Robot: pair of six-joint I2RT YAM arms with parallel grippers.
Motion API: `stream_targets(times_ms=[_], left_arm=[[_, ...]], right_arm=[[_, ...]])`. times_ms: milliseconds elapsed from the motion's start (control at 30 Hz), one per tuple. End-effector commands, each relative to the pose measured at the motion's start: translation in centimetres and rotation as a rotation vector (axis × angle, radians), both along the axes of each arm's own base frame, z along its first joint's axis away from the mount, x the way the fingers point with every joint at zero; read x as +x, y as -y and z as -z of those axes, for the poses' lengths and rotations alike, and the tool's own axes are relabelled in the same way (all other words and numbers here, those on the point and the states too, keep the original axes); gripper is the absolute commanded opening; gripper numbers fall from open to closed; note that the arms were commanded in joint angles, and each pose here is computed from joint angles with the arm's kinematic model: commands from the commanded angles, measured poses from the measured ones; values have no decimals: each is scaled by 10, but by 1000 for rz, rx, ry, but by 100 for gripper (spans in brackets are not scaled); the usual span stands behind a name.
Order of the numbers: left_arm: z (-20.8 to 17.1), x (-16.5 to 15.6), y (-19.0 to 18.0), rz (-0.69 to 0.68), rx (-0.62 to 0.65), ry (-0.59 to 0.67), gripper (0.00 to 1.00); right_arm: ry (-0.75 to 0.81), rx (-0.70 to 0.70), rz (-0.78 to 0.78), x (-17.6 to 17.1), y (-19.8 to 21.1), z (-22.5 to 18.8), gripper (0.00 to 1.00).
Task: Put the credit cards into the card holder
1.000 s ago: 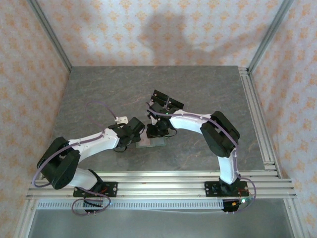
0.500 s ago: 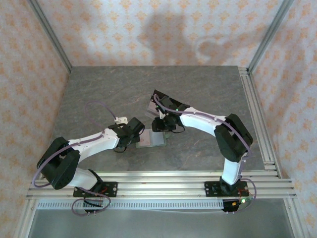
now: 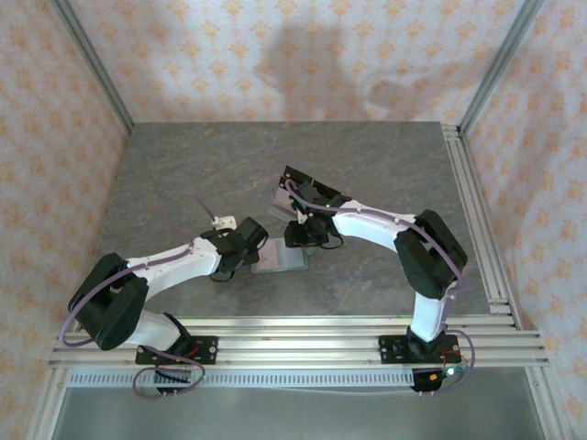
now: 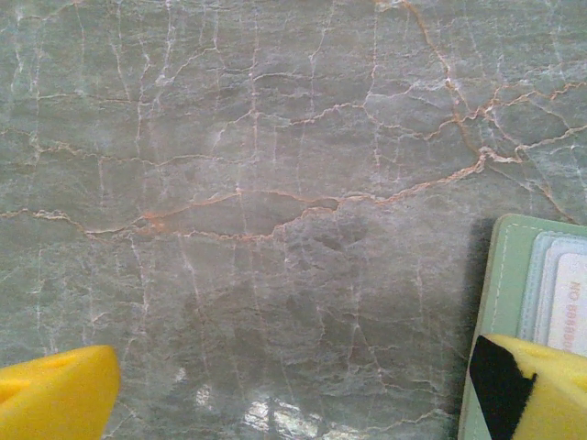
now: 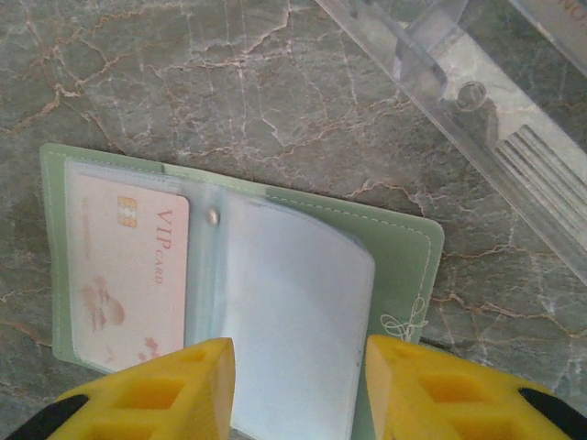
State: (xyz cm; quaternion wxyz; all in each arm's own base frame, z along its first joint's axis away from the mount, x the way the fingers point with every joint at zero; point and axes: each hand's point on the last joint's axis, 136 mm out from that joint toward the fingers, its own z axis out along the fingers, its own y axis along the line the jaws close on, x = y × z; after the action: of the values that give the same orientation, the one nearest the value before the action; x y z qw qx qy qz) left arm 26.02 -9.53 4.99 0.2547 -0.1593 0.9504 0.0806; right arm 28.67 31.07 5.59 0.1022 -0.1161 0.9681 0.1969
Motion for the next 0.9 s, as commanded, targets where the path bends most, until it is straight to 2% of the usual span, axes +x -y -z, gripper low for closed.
stream_targets(times_ms=[0, 100, 300, 400, 500, 600, 633, 867], left_arm=[[5, -4, -6, -7, 34, -1, 100], [6, -4, -6, -7, 32, -3, 100], [8, -4, -5, -7, 29, -7, 100], [8, -3, -4, -6, 27, -7, 100], [10, -4, -4, -5, 29, -10, 100], [9, -4, -4, -5, 26, -9, 100], [9, -4, -4, -6, 27, -8, 100], [10, -4, -4, -5, 25, -11, 100]], right_arm=[[-11, -18, -4, 1, 2, 10, 41], [-17, 0, -11, 1, -2, 10, 36], [-16, 22, -16, 1, -6, 4, 11], [-13, 29, -17, 0, -5, 0, 7], [-2, 39, -18, 0, -5, -6, 10], [12, 42, -13, 0, -4, -13, 31], [22, 40, -9, 1, -3, -15, 34], [54, 48, -9, 3, -3, -29, 37]])
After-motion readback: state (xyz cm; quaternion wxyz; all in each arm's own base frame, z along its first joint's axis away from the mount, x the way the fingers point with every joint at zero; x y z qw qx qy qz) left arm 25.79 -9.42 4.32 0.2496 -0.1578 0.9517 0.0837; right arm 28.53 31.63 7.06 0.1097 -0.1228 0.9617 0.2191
